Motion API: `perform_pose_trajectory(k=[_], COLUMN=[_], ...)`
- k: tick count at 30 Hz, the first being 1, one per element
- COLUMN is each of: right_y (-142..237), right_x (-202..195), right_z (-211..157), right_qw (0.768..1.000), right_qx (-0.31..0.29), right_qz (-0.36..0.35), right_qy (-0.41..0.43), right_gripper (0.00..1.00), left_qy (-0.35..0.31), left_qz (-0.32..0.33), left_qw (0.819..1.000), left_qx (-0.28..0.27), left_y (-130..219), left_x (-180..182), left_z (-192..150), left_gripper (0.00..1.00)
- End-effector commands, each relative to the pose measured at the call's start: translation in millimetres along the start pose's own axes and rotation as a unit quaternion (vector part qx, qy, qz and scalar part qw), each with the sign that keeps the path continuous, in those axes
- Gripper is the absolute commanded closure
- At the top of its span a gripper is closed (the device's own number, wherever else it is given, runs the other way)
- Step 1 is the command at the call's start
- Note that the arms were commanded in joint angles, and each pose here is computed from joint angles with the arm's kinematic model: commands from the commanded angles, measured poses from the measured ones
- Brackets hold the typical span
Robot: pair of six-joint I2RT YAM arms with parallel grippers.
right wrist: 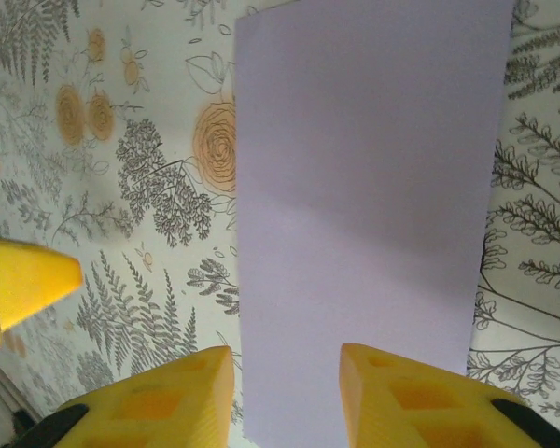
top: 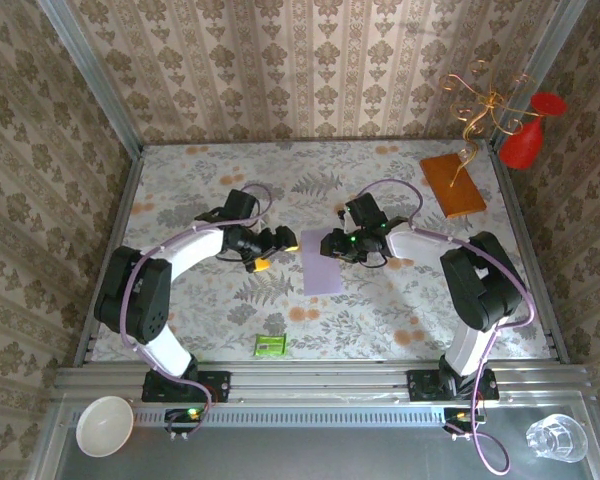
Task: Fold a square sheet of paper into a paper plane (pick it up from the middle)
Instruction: Third fold the triangle at the center of the table.
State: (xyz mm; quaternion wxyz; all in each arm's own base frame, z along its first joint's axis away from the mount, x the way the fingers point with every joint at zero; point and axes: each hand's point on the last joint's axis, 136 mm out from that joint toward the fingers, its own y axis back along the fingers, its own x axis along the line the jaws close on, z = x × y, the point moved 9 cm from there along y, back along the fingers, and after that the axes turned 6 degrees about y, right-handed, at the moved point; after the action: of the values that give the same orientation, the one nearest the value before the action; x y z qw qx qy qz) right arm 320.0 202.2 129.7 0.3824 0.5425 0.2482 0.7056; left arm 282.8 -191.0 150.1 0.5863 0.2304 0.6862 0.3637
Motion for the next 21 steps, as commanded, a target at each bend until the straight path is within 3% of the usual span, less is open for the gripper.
perform_pose_trajectory(k=[1,8,13,21], right_y=[-12,-23,-29,-36], right_x=[-8,-22,-33,-46], right_z=[-7,-14,-21,-32], right_qw=[0.999,0.998,0.995,0.991], right_qx=[0.022,0.04,0.057,0.079], right_qz=[-0.004,-0.032,-0.066,-0.096], right_qy=[-0.034,-0.047,-0.045,-0.045], right_gripper=[0.67,0.67,0.68,0.69], left_qy=[0.007,0.005,-0.005,-0.005], left_qz=[-0.007,-0.001,-0.007,0.01], left_qw=[1.0,0.998,0.997,0.996], left_qx=[0.025,0.056,0.075,0.089], left_y=[-15,-38,-51,-63], left_x=[-5,-11,-12,-3], left_z=[-11,-27,-34,-38], left_gripper=[0.09,0.22,0.39,0.53])
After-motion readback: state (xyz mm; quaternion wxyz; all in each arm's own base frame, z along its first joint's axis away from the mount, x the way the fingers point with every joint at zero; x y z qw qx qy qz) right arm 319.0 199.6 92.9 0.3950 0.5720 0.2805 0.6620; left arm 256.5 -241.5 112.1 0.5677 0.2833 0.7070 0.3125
